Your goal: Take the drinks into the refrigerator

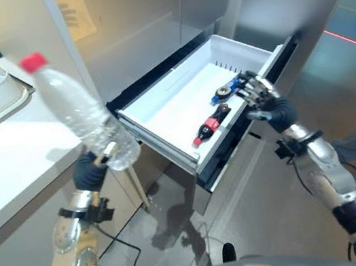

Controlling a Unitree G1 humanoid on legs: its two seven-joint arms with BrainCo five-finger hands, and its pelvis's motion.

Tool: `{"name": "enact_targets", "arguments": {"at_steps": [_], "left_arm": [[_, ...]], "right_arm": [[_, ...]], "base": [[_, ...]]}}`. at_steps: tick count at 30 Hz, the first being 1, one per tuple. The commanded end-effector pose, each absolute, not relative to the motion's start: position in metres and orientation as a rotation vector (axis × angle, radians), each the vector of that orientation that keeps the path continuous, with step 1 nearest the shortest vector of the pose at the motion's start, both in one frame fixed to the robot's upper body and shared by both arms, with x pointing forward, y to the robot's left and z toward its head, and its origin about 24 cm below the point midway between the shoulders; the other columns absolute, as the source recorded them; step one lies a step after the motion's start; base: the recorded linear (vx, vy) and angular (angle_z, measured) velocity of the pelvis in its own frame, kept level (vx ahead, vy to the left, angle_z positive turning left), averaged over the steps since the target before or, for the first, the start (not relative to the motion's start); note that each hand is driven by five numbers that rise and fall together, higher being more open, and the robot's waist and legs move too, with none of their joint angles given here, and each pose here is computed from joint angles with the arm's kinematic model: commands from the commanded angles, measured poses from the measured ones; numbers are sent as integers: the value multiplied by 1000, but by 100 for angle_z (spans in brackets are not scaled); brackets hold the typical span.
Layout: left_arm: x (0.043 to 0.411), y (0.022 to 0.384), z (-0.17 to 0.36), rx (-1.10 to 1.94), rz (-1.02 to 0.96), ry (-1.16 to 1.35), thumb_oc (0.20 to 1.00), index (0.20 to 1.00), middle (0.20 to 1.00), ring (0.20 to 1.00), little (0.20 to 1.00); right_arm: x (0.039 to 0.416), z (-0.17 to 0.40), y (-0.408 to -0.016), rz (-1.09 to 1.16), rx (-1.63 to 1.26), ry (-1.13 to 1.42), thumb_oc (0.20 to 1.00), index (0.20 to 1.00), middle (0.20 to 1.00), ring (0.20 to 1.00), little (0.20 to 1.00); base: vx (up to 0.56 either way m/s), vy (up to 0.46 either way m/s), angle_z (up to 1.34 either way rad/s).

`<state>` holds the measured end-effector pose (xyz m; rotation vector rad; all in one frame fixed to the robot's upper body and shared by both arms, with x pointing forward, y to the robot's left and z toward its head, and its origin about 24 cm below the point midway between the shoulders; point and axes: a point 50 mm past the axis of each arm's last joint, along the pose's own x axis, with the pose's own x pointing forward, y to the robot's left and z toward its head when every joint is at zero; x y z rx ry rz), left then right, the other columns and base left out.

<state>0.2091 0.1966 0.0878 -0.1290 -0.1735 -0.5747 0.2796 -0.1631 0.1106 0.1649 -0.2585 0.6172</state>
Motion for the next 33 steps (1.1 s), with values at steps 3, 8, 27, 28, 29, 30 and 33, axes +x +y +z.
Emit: {"name": "enact_targets", "arguments": {"at_steps": [3,8,27,28,29,30,33], "left_arm": [[215,162,157,-73,-861,-500,200,200,200,200,200],[221,153,159,-18,-944,-472,200,200,200,200,200],[226,153,152,75,-937,-440,200,200,200,200,200],[227,155,151,84,-938,-429,200,200,200,200,200],[227,155,151,84,-938,-429,200,200,200,200,200],[227,155,151,96,-942,-426,200,200,200,200,200],[227,155,152,134,-955,-432,200,200,200,200,200]], "right_arm": [[297,156,-130,852,207,-364,1000,1000,1000,1000,1000],[306,176,-97,960,217,-387,1000,1000,1000,1000,1000],[252,177,-47,1457,341,-245,1000,1000,1000,1000,1000],[248,179,-45,1490,329,-239,1000,1000,1000,1000,1000],[248,179,-45,1490,329,-239,1000,1000,1000,1000,1000],[246,178,-45,1506,328,-224,1000,1000,1000,1000,1000],[241,177,-42,1553,323,-190,1000,1000,1000,1000,1000]], "base": [[0,0,0],[0,0,0],[0,0,-4],[0,0,0],[0,0,0],[0,0,0],[0,0,0]]}}
